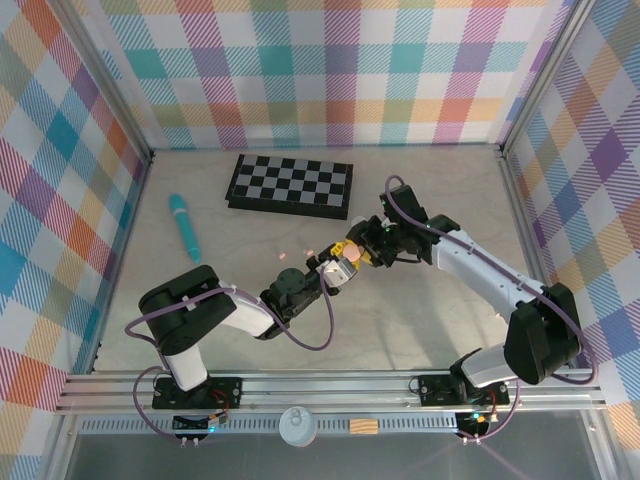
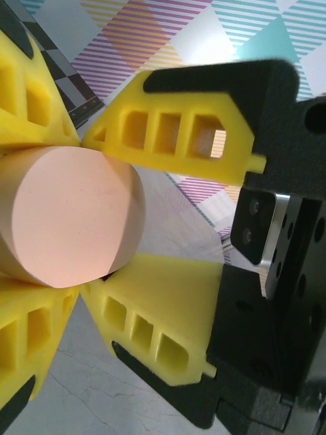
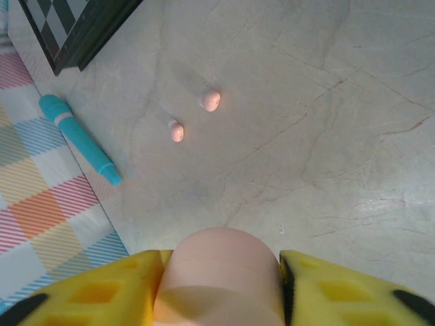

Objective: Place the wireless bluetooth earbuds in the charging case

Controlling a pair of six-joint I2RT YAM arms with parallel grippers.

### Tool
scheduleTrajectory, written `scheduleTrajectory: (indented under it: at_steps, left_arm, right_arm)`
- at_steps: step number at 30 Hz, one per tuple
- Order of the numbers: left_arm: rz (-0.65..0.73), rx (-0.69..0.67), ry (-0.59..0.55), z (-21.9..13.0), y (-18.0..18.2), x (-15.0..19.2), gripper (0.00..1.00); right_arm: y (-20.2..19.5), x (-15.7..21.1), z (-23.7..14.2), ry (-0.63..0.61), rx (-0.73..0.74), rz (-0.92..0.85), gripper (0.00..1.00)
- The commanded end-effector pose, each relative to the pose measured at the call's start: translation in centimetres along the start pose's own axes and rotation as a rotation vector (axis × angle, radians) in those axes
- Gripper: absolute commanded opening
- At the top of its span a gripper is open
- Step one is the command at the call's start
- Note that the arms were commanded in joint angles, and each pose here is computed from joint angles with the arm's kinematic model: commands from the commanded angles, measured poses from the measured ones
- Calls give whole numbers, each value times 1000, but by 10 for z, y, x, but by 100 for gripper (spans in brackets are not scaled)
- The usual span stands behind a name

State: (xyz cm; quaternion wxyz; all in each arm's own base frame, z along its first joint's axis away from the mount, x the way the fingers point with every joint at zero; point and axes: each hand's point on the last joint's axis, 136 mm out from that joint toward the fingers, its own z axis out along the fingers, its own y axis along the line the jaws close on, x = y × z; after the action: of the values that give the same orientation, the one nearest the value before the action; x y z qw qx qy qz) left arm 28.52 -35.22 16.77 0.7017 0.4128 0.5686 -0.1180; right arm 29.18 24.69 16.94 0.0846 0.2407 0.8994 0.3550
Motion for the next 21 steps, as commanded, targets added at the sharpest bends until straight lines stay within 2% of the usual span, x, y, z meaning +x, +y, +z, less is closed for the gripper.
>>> scheduleTrajectory:
  at_steps: [1, 5, 8, 12, 17, 21]
  left_arm:
    - [-57, -4, -70, -3, 9, -21, 29]
    - [-118, 10, -80, -12, 14, -24, 29]
    - [-185, 7, -106, -18, 25, -32, 29]
    - [-269, 60, -143, -25, 33, -48, 29]
    - [-374, 223, -179, -34, 28, -72, 30]
    - [-422, 323, -207, -38, 23, -88, 30]
  right_arm:
    - [15, -5, -24, -65, -60, -156, 59]
    - [25, -8, -51, -154, -148, -311, 72]
    - [30, -5, -70, -193, -253, -445, 76]
    - [29, 5, -89, -101, -435, -476, 76]
    - [38, 29, -93, 78, -654, -476, 74]
    - [43, 30, -87, 135, -740, -417, 67]
